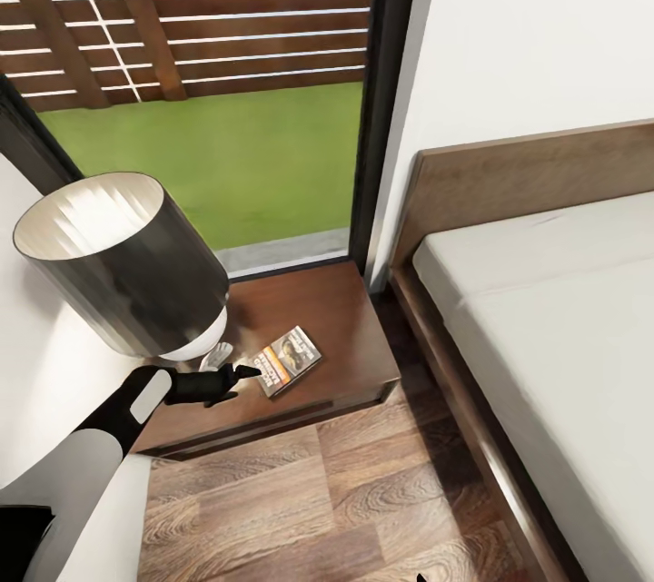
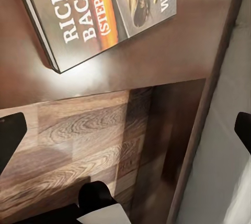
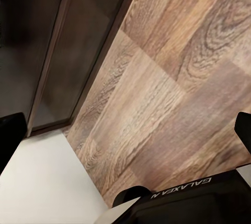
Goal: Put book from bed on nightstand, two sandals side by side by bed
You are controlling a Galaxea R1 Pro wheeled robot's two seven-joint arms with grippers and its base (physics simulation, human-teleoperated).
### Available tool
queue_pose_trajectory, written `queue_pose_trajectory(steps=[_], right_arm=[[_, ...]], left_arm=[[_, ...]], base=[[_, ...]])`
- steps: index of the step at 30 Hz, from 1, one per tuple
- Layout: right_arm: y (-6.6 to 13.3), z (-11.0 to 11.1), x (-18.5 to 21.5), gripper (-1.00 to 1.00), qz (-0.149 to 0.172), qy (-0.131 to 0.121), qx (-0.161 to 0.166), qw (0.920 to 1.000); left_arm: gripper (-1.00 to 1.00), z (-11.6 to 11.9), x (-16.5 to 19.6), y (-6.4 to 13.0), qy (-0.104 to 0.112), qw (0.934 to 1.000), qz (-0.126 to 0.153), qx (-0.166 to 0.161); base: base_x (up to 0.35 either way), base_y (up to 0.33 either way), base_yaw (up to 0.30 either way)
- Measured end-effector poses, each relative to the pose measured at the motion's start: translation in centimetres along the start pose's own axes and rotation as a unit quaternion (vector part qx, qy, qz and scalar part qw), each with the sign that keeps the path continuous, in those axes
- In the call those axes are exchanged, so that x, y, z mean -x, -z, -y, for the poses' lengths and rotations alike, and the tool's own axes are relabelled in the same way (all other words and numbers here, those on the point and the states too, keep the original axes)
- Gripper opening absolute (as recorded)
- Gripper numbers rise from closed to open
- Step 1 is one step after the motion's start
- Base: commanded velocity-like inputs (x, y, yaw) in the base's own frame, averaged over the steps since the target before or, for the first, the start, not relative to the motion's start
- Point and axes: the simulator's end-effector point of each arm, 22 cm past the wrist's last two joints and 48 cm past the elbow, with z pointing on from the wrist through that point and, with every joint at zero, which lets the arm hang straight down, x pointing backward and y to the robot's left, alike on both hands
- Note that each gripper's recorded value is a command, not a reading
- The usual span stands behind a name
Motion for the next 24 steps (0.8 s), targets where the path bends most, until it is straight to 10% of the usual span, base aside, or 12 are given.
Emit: queue_pose_trajectory(steps=[24], right_arm=[[-0.2,-0.6,0.6,1.00,0.007,0.005,0.007,0.9999]], left_arm=[[1.00,1.2,0.3,0.5,-0.007,0.9999,0.006,-0.006]], base=[[0.000,0.000,0.003]])
